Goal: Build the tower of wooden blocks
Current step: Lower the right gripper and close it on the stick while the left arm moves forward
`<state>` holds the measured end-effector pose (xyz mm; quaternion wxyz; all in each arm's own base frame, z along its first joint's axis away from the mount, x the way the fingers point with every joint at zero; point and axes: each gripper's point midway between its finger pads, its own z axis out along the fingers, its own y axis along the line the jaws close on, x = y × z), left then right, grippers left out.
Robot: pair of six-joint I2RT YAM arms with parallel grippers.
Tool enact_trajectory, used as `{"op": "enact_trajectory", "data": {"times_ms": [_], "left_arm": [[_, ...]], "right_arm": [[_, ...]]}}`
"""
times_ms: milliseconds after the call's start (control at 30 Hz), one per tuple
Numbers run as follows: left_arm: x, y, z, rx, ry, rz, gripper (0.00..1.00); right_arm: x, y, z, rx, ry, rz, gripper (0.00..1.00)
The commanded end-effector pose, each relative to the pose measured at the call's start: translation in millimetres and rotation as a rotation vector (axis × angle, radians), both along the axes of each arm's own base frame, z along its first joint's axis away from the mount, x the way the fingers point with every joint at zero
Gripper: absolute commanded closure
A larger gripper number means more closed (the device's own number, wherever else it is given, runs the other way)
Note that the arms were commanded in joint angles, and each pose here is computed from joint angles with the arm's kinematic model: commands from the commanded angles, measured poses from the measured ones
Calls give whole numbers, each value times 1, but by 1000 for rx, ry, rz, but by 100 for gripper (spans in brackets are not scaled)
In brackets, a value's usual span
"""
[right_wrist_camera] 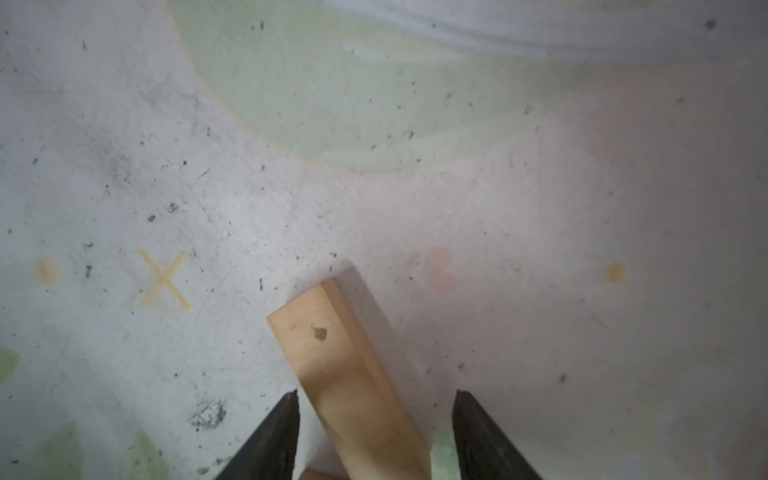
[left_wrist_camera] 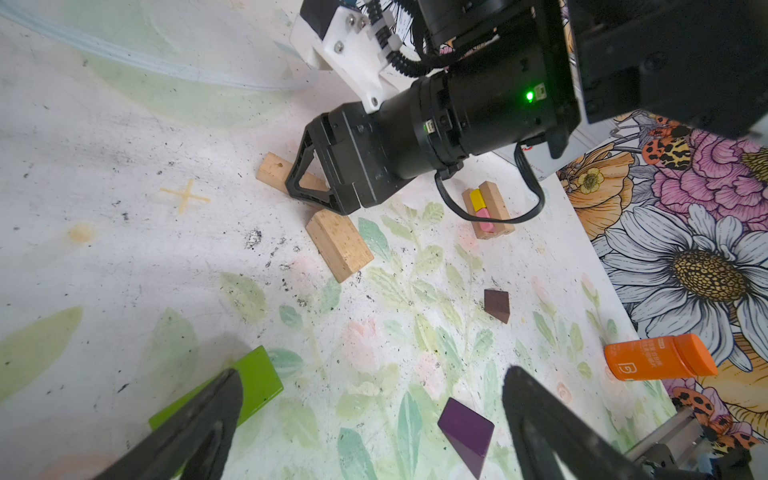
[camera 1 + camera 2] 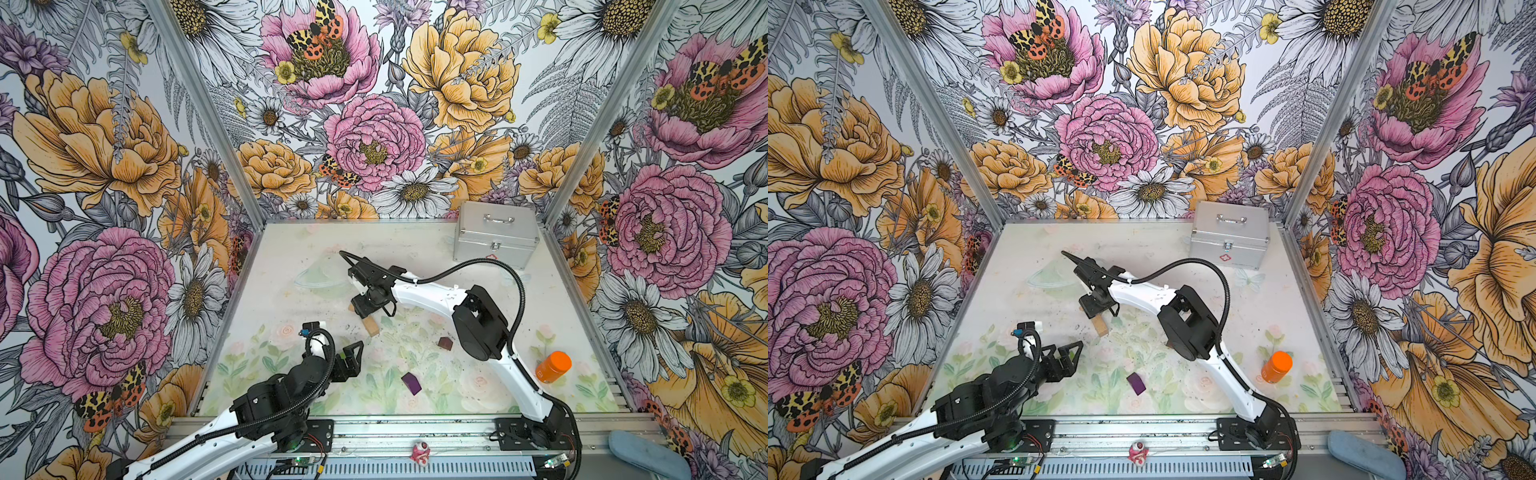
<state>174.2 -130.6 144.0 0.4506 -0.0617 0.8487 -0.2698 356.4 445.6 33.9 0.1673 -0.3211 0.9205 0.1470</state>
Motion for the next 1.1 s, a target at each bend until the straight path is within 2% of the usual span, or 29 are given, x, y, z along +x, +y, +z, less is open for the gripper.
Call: {"op": "enact_trajectory", "data": {"times_ms": [0,667,1067], "left_arm": [[-2,0,-1,12,2,-20,1],[-1,0,4,9,-4,-18,1],[5,12,33,31,-35,24,1]], "right_arm": [[2,6,-2,-1,-13,10,39],[4,13,-9,8,0,-14,39],[5,14,-8,4,-7,-31,39]]}}
